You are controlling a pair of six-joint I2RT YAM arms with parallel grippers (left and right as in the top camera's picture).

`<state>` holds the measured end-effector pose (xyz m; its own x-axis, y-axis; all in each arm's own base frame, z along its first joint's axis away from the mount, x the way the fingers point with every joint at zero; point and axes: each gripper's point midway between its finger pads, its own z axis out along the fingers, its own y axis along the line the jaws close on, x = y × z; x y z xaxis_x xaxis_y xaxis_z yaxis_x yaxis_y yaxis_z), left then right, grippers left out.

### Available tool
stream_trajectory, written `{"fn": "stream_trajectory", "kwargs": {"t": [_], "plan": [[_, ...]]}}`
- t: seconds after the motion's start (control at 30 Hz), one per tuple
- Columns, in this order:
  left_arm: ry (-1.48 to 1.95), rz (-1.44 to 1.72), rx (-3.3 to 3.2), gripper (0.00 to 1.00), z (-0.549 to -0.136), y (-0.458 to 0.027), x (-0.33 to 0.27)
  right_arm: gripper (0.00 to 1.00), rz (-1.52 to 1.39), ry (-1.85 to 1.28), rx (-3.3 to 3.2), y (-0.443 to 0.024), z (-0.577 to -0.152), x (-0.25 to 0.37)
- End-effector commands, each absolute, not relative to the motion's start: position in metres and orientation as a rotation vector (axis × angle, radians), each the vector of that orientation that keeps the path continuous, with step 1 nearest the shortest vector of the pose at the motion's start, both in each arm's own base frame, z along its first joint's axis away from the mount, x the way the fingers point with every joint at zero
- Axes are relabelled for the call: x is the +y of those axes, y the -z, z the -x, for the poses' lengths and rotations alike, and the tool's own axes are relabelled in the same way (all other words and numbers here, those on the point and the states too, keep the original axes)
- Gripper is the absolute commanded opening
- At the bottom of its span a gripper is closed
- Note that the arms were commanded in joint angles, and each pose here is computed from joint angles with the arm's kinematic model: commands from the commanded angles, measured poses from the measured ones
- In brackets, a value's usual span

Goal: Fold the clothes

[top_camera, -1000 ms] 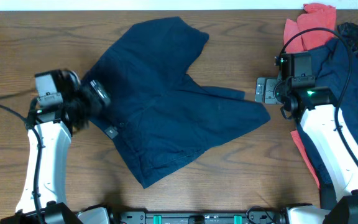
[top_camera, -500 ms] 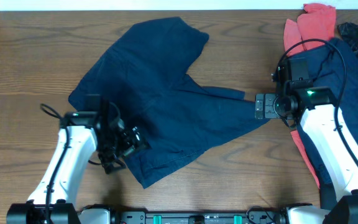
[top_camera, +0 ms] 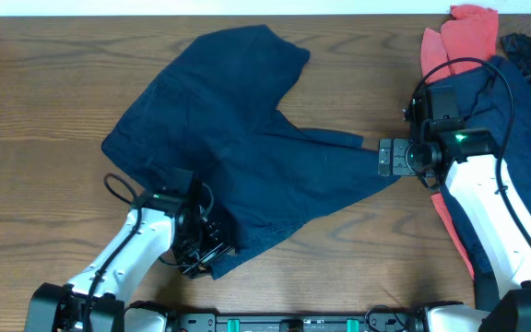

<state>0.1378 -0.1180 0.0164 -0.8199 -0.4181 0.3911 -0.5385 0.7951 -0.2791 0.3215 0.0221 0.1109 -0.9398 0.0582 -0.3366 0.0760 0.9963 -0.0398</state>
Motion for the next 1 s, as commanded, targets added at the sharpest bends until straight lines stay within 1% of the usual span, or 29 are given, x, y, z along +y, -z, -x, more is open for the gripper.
{"fn": "stream_trajectory", "kwargs": {"t": [0.0, 0.03, 0.07, 0.23, 0.4, 0.47, 0.57, 0.6, 0.67, 0.7, 0.73, 0.77, 0.83, 0.97], "plan": [[-0.516, -0.813, -2.673, 0.19, -0.139, -0.01, -0.115, 0.99, -0.127, 0.068, 2.798, -0.11, -0.323, 0.02], [-0.507, -0.816, -2.681, 0.07, -0.141, -0.01, -0.113, 0.99, -0.128, 0.069, 2.798, -0.11, -0.323, 0.02], [-0.511, -0.825, -2.682, 0.06, -0.142, -0.009, -0.112, 0.99, -0.128, 0.069, 2.798, -0.11, -0.323, 0.02], [-0.477, -0.913, -2.752, 0.06, -0.165, -0.011, -0.085, 0.99, -0.128, 0.069, 2.799, -0.11, -0.323, 0.02], [-0.413, -1.031, -2.905, 0.06, -0.21, -0.026, -0.034, 0.99, -0.127, 0.068, 2.798, -0.11, -0.323, 0.02], [-0.442, -1.057, -2.99, 0.06, -0.234, -0.038, -0.017, 0.99, -0.127, 0.067, 2.794, -0.111, -0.324, 0.02], [-0.463, -1.186, -3.047, 0.06, -0.261, -0.058, 0.009, 0.99, -0.127, 0.065, 2.786, -0.111, -0.326, 0.021], [-0.471, -1.215, -3.049, 0.12, -0.265, -0.063, 0.014, 0.99, -0.128, 0.065, 2.785, -0.111, -0.326, 0.021], [-0.474, -1.238, -3.019, 0.64, -0.262, -0.067, 0.017, 0.99, -0.127, 0.066, 2.787, -0.111, -0.325, 0.021], [-0.483, -1.233, -2.983, 0.79, -0.255, -0.067, 0.014, 0.99, -0.127, 0.066, 2.789, -0.111, -0.325, 0.021], [-0.474, -1.227, -2.949, 0.91, -0.247, -0.065, 0.011, 0.99, -0.126, 0.067, 2.792, -0.111, -0.324, 0.02], [-0.459, -1.218, -2.918, 0.95, -0.239, -0.064, 0.009, 0.99, -0.121, 0.069, 2.793, -0.111, -0.324, 0.02], [-0.436, -1.204, -2.867, 0.98, -0.225, -0.06, 0.005, 0.99, -0.121, 0.068, 2.792, -0.111, -0.324, 0.02], [-0.415, -1.22, -2.815, 0.98, -0.212, -0.05, 0.002, 0.99, -0.121, 0.068, 2.792, -0.111, -0.324, 0.02]]}}
